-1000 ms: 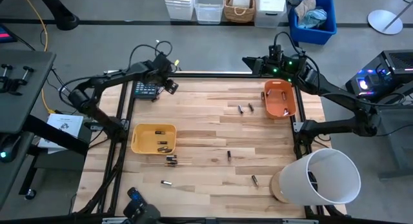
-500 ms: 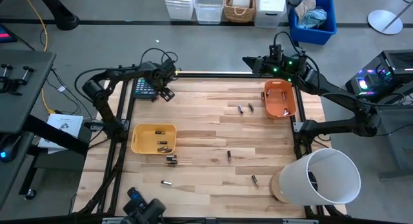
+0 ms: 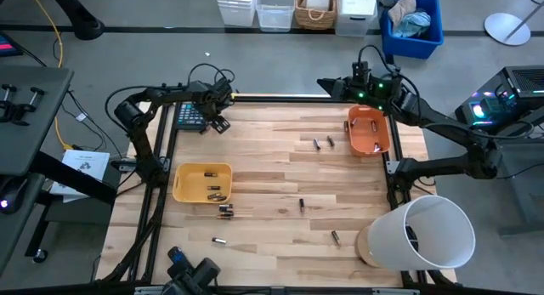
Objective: Sort batteries
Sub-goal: Put the silver battery into the orange bin
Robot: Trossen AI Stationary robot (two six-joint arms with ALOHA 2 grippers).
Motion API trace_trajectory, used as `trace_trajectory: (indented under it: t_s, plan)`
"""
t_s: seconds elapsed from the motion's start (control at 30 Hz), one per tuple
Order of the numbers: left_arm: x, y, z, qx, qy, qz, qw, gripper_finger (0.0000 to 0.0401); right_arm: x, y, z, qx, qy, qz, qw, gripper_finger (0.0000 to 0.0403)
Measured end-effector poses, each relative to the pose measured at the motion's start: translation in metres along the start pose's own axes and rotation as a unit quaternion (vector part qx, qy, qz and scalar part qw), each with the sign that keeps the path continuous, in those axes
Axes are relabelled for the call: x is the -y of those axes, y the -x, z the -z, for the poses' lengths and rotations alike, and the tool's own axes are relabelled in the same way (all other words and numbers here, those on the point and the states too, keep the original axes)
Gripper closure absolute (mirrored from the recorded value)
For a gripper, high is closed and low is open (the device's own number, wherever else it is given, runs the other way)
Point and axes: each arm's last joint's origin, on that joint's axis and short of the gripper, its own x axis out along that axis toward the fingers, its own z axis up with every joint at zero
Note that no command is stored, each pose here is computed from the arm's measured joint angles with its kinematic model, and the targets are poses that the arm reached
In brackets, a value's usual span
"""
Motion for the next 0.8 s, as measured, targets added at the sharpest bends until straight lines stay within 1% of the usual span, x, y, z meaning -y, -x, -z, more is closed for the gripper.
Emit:
trace_trajectory:
  t_s: [0.1, 0.17, 0.2, 0.27, 0.37, 0.4, 0.47, 0.53, 0.6, 0.73, 0.8]
  plan:
    - [0.003, 0.000, 0.000, 0.000, -0.019, 0.012, 1.000, 0.0217, -0.001, 0.000, 0.002, 0.000, 0.002, 0.005, 1.000, 0.0203]
    - [0.006, 0.000, 0.001, -0.004, -0.037, 0.012, 0.999, 0.0234, -0.001, 0.000, 0.003, 0.001, 0.002, 0.009, 1.000, 0.0203]
    - [0.007, 0.000, 0.001, -0.005, -0.042, 0.013, 0.999, 0.0248, -0.001, 0.000, 0.003, 0.002, 0.002, 0.010, 1.000, 0.0203]
    - [0.010, 0.000, 0.002, -0.008, -0.046, 0.018, 0.999, 0.0288, -0.001, 0.000, 0.002, 0.003, 0.002, 0.011, 1.000, 0.0203]
    - [0.012, 0.001, 0.004, -0.019, -0.049, 0.039, 0.998, 0.0366, -0.001, 0.000, 0.002, 0.003, 0.002, 0.011, 1.000, 0.0203]
    - [0.013, 0.001, 0.006, -0.028, -0.044, 0.053, 0.997, 0.0375, -0.001, 0.000, 0.002, 0.003, 0.002, 0.011, 1.000, 0.0203]
    - [0.014, 0.003, 0.009, -0.040, -0.037, 0.073, 0.996, 0.0375, -0.001, 0.000, 0.002, 0.003, 0.002, 0.011, 1.000, 0.0203]
    - [0.016, 0.007, 0.010, -0.046, -0.037, 0.080, 0.995, 0.0375, -0.001, 0.000, 0.002, 0.003, 0.002, 0.011, 1.000, 0.0203]
    - [0.020, 0.016, 0.011, -0.039, -0.035, 0.093, 0.994, 0.0375, -0.001, 0.000, 0.002, 0.003, 0.002, 0.011, 1.000, 0.0203]
    - [0.034, 0.038, 0.001, 0.049, -0.032, 0.149, 0.987, 0.0375, -0.001, 0.000, 0.002, 0.003, 0.002, 0.011, 1.000, 0.0203]
    - [0.050, 0.044, -0.006, 0.090, -0.043, 0.157, 0.982, 0.0375, -0.001, 0.000, 0.002, 0.004, 0.002, 0.011, 1.000, 0.0203]
